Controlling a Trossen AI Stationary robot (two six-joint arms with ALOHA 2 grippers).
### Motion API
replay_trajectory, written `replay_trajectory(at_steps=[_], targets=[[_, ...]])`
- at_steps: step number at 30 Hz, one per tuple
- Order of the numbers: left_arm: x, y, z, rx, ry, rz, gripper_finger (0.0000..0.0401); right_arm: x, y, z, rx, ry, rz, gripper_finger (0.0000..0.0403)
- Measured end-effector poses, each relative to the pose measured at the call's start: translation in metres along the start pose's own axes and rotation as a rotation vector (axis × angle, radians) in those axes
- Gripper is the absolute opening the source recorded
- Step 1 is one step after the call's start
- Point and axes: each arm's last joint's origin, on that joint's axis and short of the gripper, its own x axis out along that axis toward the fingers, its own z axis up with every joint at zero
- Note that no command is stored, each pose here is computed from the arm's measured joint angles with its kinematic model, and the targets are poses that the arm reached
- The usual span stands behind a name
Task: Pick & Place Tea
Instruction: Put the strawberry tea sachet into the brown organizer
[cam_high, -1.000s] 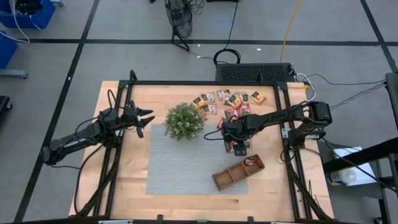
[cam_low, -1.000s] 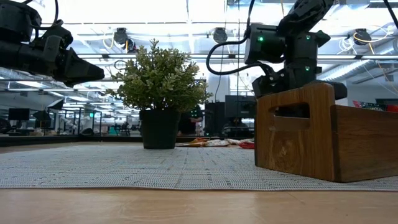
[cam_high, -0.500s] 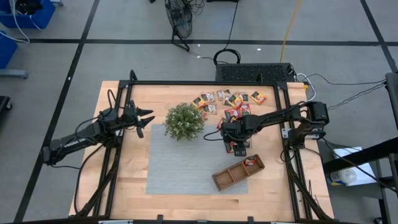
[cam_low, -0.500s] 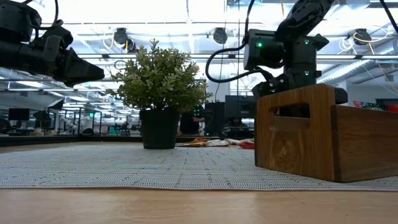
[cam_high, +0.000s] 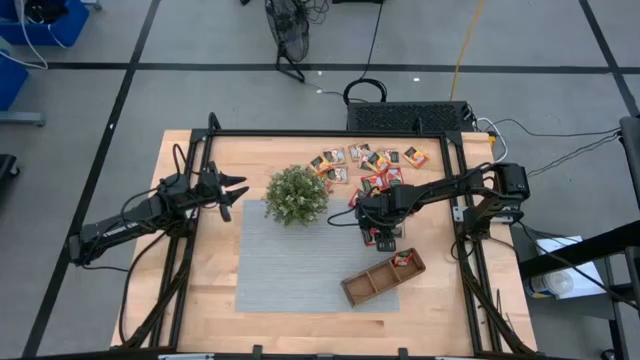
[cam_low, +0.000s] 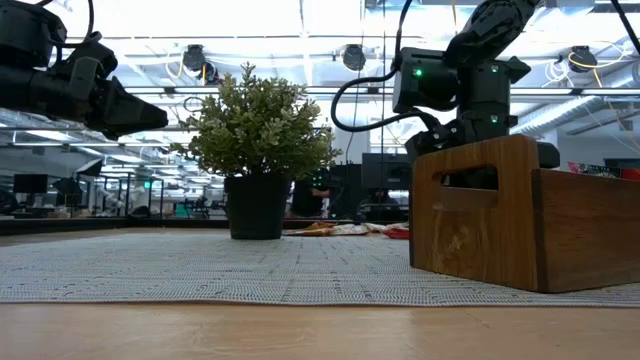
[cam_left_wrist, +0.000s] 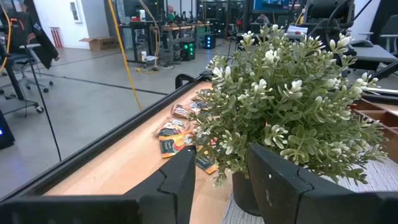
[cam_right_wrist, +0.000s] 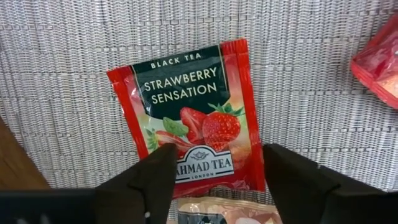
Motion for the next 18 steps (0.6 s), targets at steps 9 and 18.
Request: replay_trajectory(at_steps=[9,18], targets=[[0.0000,0.0000,0.0000,0.000,0.000,0.000,0.0147,0.0003,-0.0003,0.0007,-0.046,-0.008,-0.005,0.0105],[0.0000,0.0000,0.0000,0.000,0.000,0.000,0.0147,0.0008,-0.0018,0.0050,-0.086,-0.051,-0.061,0.0004]])
